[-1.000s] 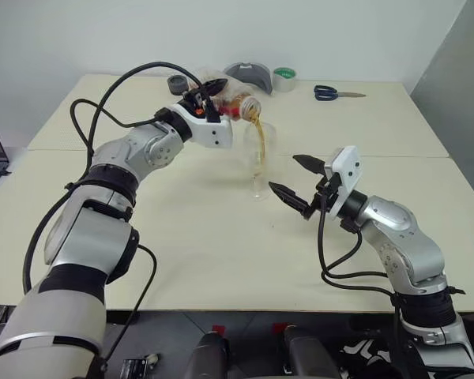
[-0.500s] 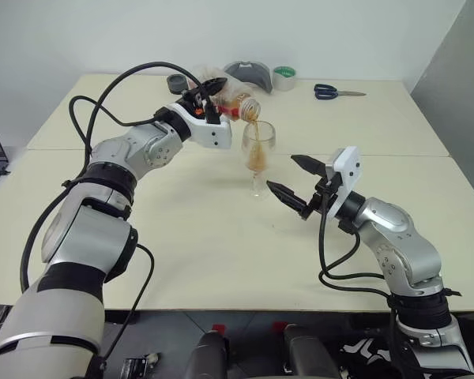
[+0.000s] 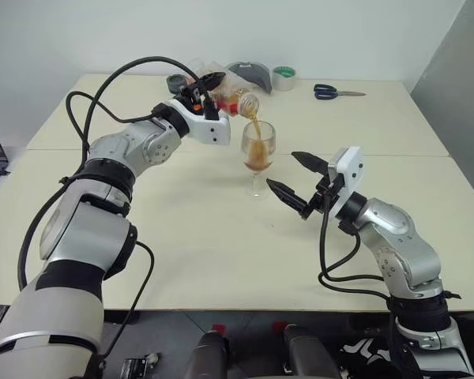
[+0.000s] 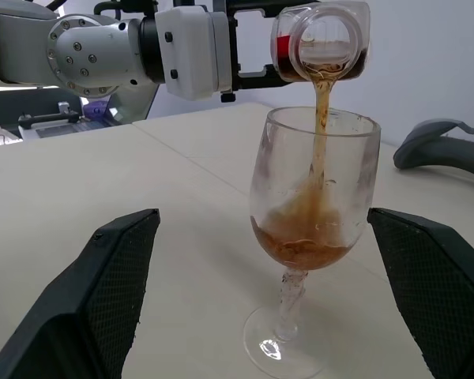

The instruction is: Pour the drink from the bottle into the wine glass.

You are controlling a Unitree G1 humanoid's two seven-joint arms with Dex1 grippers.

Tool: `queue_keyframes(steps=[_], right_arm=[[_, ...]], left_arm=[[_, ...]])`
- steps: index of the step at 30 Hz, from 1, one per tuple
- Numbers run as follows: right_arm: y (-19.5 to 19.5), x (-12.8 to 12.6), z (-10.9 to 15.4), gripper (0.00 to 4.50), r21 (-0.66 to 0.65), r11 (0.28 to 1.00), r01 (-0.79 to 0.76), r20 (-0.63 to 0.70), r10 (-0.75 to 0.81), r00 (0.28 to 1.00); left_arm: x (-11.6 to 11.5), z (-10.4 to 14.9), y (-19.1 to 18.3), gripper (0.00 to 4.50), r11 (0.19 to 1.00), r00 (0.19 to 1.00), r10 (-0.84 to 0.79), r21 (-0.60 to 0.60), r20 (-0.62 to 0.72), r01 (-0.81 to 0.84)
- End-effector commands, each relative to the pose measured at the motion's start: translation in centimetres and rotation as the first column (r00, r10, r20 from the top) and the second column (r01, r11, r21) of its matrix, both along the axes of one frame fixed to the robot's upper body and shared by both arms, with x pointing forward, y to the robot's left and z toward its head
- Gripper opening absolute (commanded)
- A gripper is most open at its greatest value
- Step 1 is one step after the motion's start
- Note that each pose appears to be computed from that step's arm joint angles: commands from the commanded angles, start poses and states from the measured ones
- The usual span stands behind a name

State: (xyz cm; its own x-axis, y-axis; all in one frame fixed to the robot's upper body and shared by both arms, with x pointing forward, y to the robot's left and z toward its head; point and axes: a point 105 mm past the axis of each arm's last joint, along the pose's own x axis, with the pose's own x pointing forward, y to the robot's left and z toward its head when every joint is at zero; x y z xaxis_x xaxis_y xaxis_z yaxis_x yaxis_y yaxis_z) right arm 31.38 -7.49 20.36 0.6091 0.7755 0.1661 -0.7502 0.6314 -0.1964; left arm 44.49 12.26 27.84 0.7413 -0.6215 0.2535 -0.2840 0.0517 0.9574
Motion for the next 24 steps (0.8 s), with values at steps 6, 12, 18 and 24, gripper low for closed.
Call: queue_keyframes(steps=[6,12,18,24], right_arm=[[0.35,-0.87,0.96,4.50,0.021,1.000,-0.022,0.047,0.021,0.999],[0.49,-1.04,0.77,4.50,0.020,0.999,-0.025,0.043,0.024,0.999],[0.53,-1.07,0.69,4.50,0.016,1.000,-0.024,0.040,0.023,0.999],[0.65,-1.12,0.70,4.50,0.015,1.000,-0.025,0.039,0.025,0.999]], left_arm=[[-0.32,2.94,0.03,1.71,1.000,0.996,-0.003,-0.008,0.088,0.003],[-0.30,3.09,-0.11,1.71,1.000,0.995,-0.003,0.000,0.096,0.003],[-0.24,3.18,-0.17,1.71,1.000,0.995,0.000,0.009,0.099,-0.001],[-0.25,3.26,-0.27,1.71,1.000,0.994,-0.002,0.016,0.105,0.000]])
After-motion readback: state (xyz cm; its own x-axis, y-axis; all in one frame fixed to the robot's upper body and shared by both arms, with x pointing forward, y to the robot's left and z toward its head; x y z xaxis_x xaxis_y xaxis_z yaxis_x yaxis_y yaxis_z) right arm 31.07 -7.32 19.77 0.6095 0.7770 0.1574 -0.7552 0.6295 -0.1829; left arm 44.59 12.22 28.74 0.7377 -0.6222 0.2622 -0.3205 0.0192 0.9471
